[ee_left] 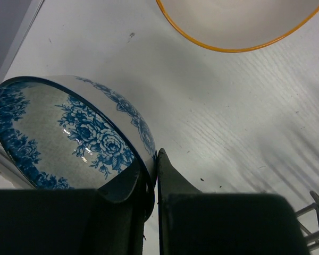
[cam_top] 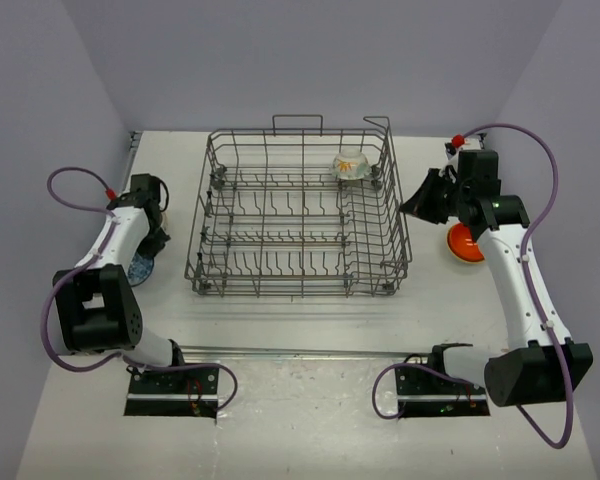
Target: Unload the bowls from the dish rack
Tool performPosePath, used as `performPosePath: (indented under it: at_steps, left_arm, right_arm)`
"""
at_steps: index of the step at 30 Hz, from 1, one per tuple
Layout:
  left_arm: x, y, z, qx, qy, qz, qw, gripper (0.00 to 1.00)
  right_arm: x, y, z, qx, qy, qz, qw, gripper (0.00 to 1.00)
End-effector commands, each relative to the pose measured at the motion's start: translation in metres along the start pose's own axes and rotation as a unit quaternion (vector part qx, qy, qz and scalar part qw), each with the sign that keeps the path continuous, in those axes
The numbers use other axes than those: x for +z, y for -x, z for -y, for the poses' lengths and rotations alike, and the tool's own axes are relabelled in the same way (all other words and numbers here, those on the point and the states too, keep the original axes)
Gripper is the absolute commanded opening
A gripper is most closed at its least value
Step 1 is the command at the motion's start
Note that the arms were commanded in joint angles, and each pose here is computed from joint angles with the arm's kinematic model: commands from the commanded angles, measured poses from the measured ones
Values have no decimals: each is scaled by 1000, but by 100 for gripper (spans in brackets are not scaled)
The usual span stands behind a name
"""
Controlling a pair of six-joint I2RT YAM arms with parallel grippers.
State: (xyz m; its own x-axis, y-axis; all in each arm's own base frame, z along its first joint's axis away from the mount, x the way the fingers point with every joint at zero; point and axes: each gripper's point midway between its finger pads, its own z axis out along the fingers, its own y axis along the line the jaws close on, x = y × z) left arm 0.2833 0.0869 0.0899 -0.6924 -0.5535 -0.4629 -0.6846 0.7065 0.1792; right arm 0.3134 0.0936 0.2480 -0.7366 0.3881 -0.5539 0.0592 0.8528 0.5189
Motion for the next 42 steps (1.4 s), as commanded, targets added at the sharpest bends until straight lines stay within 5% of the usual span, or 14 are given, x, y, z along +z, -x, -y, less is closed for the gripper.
performPosePath:
  at_steps: [1,14,17,21,31,35,37,40,42]
  left_arm:
    - [13,7,4,-14,-4,17,1000,0]
    - [44,-16,6,-10,5,-29,1000,0]
    - [41,-13,8,-20,0,-25,999,23]
    - [31,-2,11,-33,-13,-12,999,37]
    - [-55,81,53,-115,-155,89,977,49]
    - [-149,125,127,-96,-329,168,924,52]
    - [-197,130,183,-69,-449,196,869,54]
    - [-269,103,263,-34,-637,162,753,65]
    - [-284,84,310,11,-673,130,728,59]
  right_arm:
    - [-3,-23,3,10,-6,-37,999,0]
    - [-4,-29,9,9,-12,-35,999,0]
    - [-2,-31,9,9,-11,-37,999,0]
    - [1,-31,10,12,-12,-42,999,0]
    - [7,-32,13,14,-16,-47,999,0]
    - [10,-35,16,18,-21,-54,998,0]
    - [10,-37,15,21,-19,-56,998,0]
    - [8,-38,18,18,-27,-56,998,0]
    - [4,-30,16,7,-30,-47,998,0]
